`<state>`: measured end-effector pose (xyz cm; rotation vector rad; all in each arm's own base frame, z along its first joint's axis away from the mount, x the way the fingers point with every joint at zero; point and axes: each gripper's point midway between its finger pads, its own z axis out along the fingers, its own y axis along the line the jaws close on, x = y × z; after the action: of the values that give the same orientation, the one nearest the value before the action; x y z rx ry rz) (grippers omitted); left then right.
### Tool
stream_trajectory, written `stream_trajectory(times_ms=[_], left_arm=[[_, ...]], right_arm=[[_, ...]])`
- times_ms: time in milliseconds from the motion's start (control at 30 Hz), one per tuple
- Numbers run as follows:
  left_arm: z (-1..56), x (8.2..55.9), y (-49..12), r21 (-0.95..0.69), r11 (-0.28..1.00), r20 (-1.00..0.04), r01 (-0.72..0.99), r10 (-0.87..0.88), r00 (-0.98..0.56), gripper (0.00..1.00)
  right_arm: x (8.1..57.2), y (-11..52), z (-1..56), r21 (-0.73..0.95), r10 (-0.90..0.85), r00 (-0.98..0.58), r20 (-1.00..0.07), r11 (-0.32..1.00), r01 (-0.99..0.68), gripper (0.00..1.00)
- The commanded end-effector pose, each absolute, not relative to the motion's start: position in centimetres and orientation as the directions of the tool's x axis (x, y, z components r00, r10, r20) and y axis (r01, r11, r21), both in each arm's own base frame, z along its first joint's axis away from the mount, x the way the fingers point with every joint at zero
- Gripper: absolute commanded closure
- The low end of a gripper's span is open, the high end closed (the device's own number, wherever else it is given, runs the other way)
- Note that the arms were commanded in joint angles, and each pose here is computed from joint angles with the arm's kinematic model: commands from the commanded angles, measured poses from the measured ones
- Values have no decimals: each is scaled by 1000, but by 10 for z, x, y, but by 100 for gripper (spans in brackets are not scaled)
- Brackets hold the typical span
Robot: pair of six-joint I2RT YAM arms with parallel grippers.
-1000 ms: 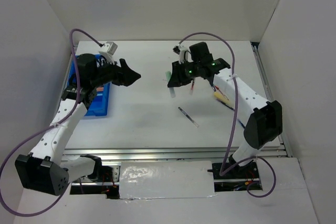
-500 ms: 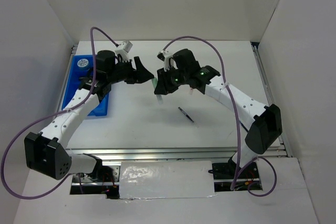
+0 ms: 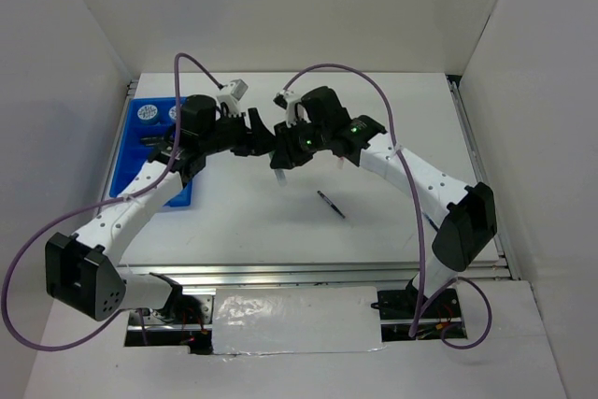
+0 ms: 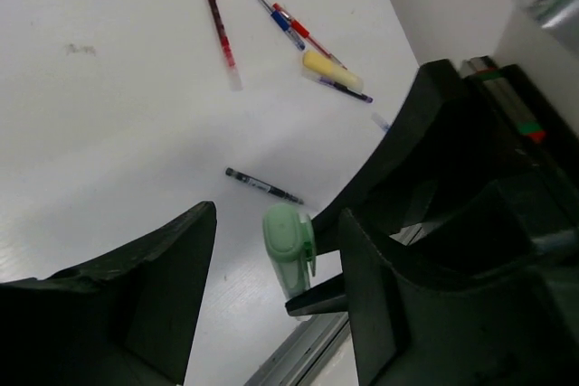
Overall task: Sort the stationery into containers
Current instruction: Place the stationery in the storage box.
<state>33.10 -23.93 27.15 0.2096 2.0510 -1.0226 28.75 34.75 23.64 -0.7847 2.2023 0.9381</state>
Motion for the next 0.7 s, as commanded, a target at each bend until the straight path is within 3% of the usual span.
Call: stream_trajectory(times_ms=[0, 200, 300, 367, 433, 467, 533, 567, 600, 667], left_arm=[[265, 314, -250, -588, 628, -732, 510, -146, -665, 32], [258, 316, -239, -586, 645, -723, 490, -142, -677, 55], [256, 324, -226, -609, 642, -699, 466, -159, -697, 74], [256, 329, -216, -607, 648, -693, 460, -150, -705, 89], [255, 339, -193, -557, 689, -722, 464, -126, -680, 100], [256, 341, -180, -533, 716, -724, 451, -110, -681, 100], [271, 359, -140, -348, 779, -826, 521, 8, -563, 100], [263, 351, -127, -303, 786, -813, 539, 82, -577, 100], [263, 357, -104, -97, 756, -854, 647, 271, -445, 100], [255, 354, -77, 64, 728, -801, 683, 446, -400, 100]], right_arm=[[299, 360, 271, 387, -221, -576, -787, 551, -740, 100], [294, 360, 280, 390, -210, -561, -801, 528, -754, 100], [294, 358, 282, 383, -207, -552, -808, 527, -759, 100], [292, 356, 281, 379, -223, -548, -806, 517, -767, 89], [293, 347, 277, 371, -255, -553, -793, 517, -771, 70], [290, 343, 279, 380, -260, -555, -790, 502, -777, 55], [297, 323, 270, 387, -265, -579, -771, 527, -756, 44], [298, 314, 273, 387, -258, -578, -774, 530, -755, 37], [299, 306, 269, 393, -261, -588, -765, 533, -749, 35], [309, 281, 258, 371, -282, -602, -747, 574, -730, 35]])
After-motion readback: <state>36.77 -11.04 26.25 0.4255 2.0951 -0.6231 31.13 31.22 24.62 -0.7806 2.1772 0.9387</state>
